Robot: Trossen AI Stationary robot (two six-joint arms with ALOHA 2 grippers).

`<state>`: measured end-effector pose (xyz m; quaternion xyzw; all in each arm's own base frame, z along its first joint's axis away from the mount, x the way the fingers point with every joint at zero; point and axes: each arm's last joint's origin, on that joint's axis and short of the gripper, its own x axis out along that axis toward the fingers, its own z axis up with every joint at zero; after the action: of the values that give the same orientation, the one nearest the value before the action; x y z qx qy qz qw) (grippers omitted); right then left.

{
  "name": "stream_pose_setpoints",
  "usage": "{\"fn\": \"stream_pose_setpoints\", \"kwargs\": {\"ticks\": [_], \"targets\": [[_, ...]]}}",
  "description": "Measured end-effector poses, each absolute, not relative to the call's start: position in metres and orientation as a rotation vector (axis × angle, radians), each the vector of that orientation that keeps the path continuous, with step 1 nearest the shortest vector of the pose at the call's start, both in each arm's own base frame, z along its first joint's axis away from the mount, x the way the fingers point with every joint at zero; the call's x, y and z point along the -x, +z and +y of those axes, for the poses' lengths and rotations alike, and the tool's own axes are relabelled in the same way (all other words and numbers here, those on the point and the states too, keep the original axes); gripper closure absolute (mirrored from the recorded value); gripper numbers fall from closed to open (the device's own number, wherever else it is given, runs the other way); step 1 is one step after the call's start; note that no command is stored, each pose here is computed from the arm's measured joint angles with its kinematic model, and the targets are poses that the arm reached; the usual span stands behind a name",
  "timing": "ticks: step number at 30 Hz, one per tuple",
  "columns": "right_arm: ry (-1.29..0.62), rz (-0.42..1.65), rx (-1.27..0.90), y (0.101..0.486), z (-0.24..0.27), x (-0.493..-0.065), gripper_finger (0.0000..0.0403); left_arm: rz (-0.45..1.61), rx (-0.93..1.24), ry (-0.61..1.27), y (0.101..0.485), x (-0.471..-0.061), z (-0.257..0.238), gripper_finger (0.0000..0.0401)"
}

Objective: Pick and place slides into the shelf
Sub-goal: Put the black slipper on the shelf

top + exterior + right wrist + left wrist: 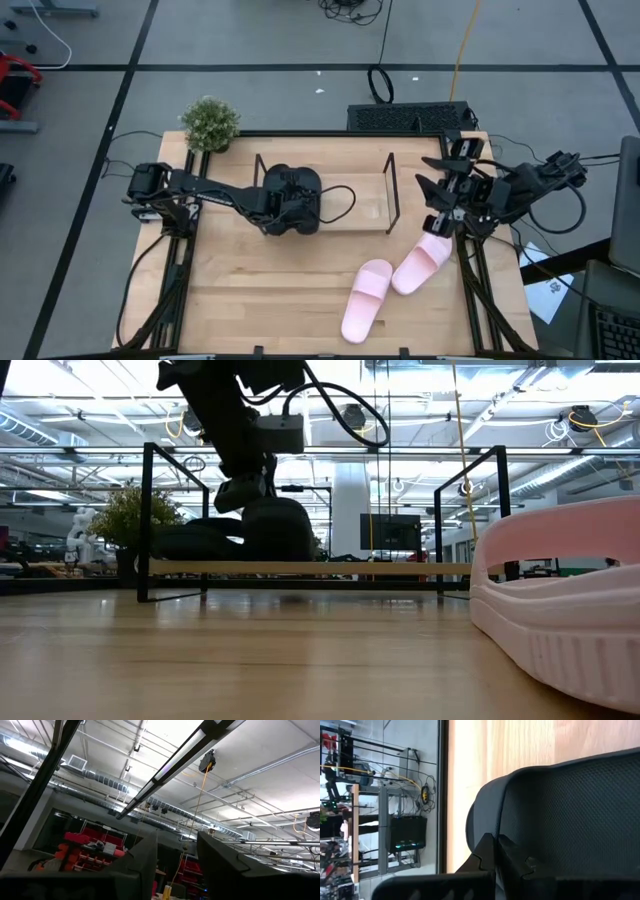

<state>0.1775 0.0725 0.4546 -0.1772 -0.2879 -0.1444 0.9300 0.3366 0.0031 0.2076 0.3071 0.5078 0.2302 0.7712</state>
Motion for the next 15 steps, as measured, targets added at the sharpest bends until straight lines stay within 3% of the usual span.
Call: {"fn": "stream_pose_setpoints", "kwargs": {"ticks": [15], "targets": [[-0.293,-0.584,0.367,0.4538,0.0732,-0.1788,0.0275,1.121,-0.697,0.475,0.2072,-0.336,0.0043,0.0401]]}}
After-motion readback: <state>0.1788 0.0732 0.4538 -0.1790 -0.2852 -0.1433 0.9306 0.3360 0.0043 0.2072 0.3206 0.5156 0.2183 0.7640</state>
